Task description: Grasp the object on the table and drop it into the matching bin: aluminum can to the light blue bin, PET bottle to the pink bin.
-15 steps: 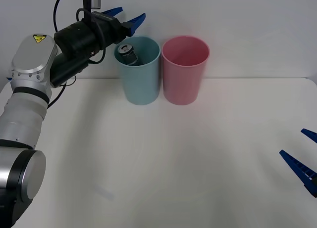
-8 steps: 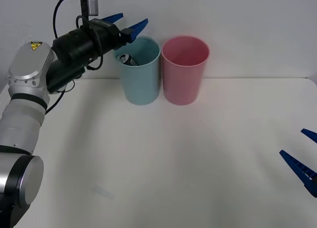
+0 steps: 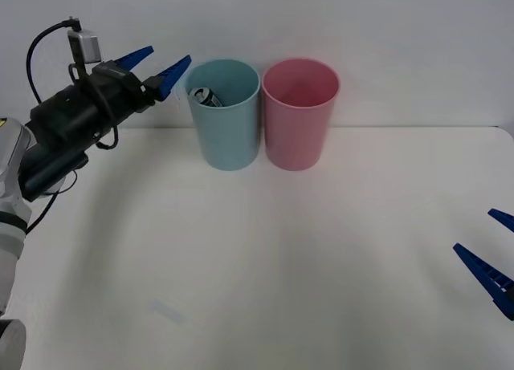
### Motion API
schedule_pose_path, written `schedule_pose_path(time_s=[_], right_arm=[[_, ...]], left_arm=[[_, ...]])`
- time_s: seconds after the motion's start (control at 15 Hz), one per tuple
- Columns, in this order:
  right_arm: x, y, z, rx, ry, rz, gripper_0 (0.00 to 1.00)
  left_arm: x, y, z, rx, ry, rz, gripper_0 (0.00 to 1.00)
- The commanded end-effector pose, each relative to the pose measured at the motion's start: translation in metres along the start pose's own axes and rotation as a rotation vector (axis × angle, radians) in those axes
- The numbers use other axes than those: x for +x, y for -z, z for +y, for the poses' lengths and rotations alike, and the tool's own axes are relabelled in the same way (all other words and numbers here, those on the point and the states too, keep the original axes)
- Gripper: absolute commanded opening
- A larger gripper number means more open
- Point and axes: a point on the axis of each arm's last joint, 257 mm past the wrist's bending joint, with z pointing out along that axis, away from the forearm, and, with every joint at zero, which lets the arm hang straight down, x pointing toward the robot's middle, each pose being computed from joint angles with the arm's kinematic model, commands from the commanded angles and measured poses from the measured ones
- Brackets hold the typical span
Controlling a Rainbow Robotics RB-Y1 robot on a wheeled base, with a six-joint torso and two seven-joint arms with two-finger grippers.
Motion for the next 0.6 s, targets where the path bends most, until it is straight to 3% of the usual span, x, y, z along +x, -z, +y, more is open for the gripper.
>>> schedule_pose_path(time_s=[0.07,0.53,0.6], right_arm=[[0.0,0.0,0.0,0.0,0.0,0.0,1.0],[0.0,0.0,0.0,0.0,0.0,0.0,1.0],[0.0,0.0,0.0,0.0,0.0,0.0,1.0]], left_arm=[[-0.001,0.052,0.015,-0.036,-0.019,-0.018,1.0],[0.015,0.164,0.031,-0.074,-0.085,0.025,1.0],[0.021,0.181,0.035,-0.088,-0.13,0.042,1.0]])
